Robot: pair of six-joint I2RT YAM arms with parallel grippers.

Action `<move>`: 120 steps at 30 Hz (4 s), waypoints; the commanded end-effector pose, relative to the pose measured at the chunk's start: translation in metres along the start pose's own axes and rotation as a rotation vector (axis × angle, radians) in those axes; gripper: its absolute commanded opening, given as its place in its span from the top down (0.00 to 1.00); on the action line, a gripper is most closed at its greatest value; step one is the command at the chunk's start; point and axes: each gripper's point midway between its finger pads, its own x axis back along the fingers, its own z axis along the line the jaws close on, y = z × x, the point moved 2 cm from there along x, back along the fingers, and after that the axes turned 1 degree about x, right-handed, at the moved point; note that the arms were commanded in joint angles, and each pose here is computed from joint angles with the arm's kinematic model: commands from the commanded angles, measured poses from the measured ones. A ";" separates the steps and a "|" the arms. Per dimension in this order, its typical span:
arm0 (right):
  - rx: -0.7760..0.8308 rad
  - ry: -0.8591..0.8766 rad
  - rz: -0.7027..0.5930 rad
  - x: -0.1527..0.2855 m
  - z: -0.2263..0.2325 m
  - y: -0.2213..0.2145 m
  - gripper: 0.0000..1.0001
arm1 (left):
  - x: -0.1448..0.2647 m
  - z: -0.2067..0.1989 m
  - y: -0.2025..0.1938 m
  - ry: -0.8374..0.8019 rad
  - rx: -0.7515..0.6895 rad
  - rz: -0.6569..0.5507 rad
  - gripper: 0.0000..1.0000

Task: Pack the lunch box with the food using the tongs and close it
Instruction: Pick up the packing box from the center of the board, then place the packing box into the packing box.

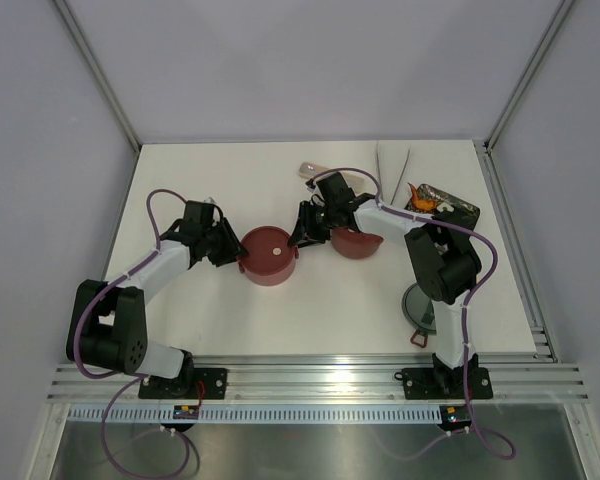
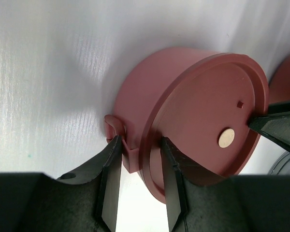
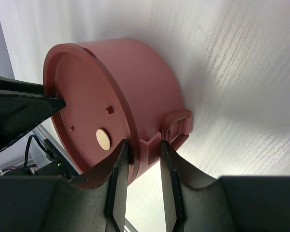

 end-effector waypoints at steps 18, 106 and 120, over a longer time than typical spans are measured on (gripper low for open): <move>0.045 0.091 -0.020 0.001 0.027 0.010 1.00 | -0.017 -0.001 -0.014 -0.050 0.013 0.038 0.46; -0.115 -0.406 -0.580 0.244 -0.054 0.069 1.00 | -0.025 -0.279 -0.003 -0.446 -0.320 0.189 1.00; -0.120 -0.425 -0.566 0.235 -0.070 0.081 1.00 | -0.037 -0.282 0.001 -0.431 -0.331 0.187 1.00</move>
